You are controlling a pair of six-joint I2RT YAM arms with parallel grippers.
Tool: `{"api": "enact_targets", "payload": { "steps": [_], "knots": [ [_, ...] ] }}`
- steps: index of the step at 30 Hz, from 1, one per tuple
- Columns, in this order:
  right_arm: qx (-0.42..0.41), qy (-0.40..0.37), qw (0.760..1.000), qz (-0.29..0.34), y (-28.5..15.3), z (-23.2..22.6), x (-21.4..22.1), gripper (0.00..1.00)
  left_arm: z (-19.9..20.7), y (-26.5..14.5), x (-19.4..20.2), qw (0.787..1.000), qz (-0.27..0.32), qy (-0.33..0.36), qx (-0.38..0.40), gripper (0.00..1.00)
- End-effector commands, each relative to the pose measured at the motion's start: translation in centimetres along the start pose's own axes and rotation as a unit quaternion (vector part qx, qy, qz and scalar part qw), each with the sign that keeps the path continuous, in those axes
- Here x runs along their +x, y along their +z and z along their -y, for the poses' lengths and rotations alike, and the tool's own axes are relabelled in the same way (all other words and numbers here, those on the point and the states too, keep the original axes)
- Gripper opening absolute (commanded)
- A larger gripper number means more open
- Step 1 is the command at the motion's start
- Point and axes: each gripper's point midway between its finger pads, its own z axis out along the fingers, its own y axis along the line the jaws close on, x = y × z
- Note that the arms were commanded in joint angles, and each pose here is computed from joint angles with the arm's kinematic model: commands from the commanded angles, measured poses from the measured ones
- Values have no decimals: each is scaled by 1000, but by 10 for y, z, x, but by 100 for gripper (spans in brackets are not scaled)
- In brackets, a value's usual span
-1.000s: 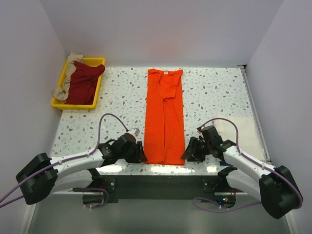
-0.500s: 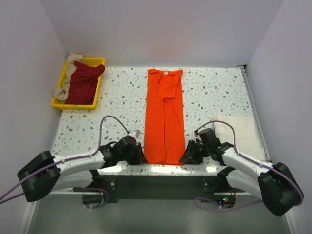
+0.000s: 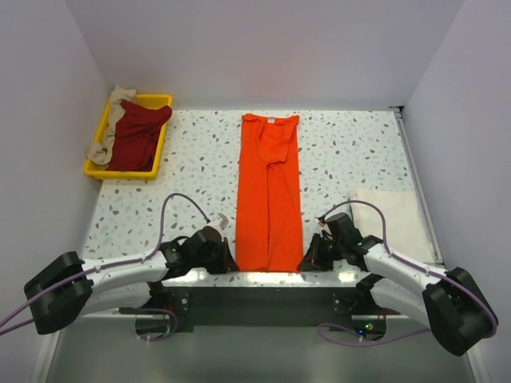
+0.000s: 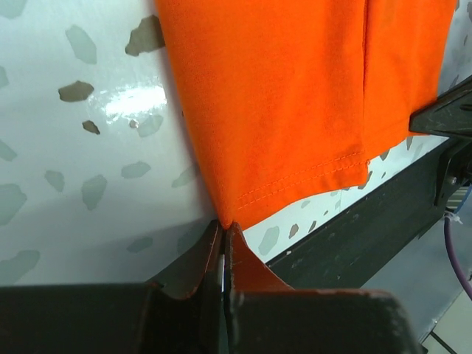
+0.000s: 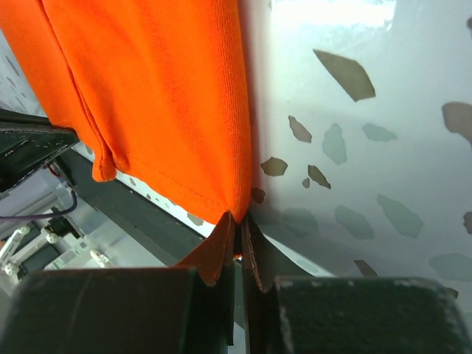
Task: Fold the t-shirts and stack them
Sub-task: Fold the tshirt
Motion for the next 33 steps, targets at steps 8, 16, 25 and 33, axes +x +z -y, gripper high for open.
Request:
{"api": "enact_targets", "payload": {
  "steps": [8, 16, 25, 33],
  "knots": [
    [26, -8, 999, -25, -13, 23, 29, 2, -7, -7, 25, 1000, -15, -6, 6, 0],
    [-11, -48, 999, 2, -30, -31, -6, 3, 36, -23, -32, 997, 63, 40, -8, 0],
    [-28, -65, 986, 148, -51, -104, -101, 2, 66, -28, -121, 991, 131, 10, -39, 0],
    [2, -73, 974, 213, -37, -137, -186, 0, 67, -11, -197, 978, 196, -48, -53, 0]
  ]
}}
